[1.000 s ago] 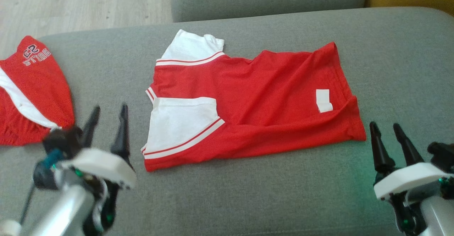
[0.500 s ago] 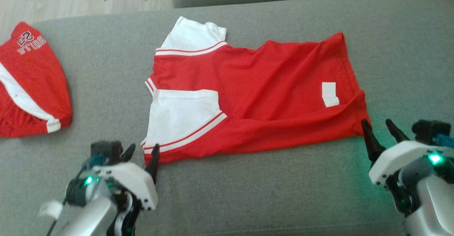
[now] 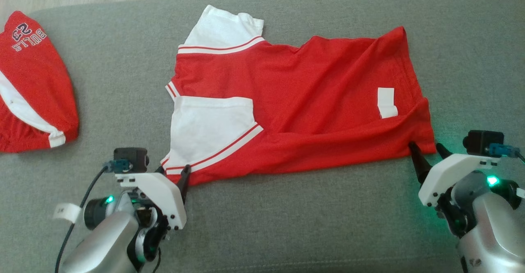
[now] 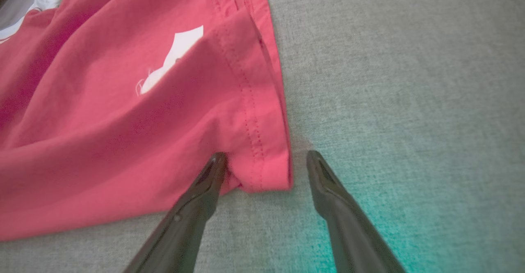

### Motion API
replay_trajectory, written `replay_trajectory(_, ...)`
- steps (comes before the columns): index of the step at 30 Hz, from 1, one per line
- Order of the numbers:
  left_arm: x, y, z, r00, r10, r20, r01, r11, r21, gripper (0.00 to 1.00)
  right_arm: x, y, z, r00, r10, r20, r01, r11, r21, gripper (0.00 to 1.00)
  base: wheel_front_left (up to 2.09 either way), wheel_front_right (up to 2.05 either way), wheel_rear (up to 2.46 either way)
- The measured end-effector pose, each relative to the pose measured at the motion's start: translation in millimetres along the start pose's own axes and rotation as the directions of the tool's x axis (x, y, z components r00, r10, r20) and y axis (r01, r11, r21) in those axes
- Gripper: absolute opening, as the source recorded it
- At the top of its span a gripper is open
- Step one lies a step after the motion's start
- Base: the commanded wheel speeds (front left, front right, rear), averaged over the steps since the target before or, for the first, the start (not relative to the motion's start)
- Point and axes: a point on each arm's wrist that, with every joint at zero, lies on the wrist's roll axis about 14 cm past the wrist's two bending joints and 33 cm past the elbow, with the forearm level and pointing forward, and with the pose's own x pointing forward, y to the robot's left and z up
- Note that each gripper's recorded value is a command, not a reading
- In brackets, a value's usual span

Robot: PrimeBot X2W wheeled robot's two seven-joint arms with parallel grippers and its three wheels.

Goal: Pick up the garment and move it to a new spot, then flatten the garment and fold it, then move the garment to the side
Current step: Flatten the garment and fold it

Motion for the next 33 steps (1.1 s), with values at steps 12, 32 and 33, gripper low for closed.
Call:
replay_trajectory(12,-0.1,-0.8,-2.5,0.999,-0.009,-0.047,0.009,1.0,-0.01,0.0,4.1,10.3,-1.2,0.999,0.029,-0.017,-0.029,1.0,-0.006,0.0,0.0,0.0,0.0)
replay_trajectory(32,-62.7,1.8,-23.7,0.992,-0.042,-0.117,0.043,0.999,0.01,0.0,-57.6,-17.0,-46.5,0.981,0.027,-0.192,-0.028,1.0,-0.007,0.0,0.0,0.0,0.0)
replay_trajectory(33,-66.4,1.4,-28.2,0.99,-0.042,-0.132,0.044,0.999,0.01,0.0,-62.0,-18.3,-51.1,0.978,0.025,-0.206,-0.026,1.0,-0.003,0.0,0.0,0.0,0.0)
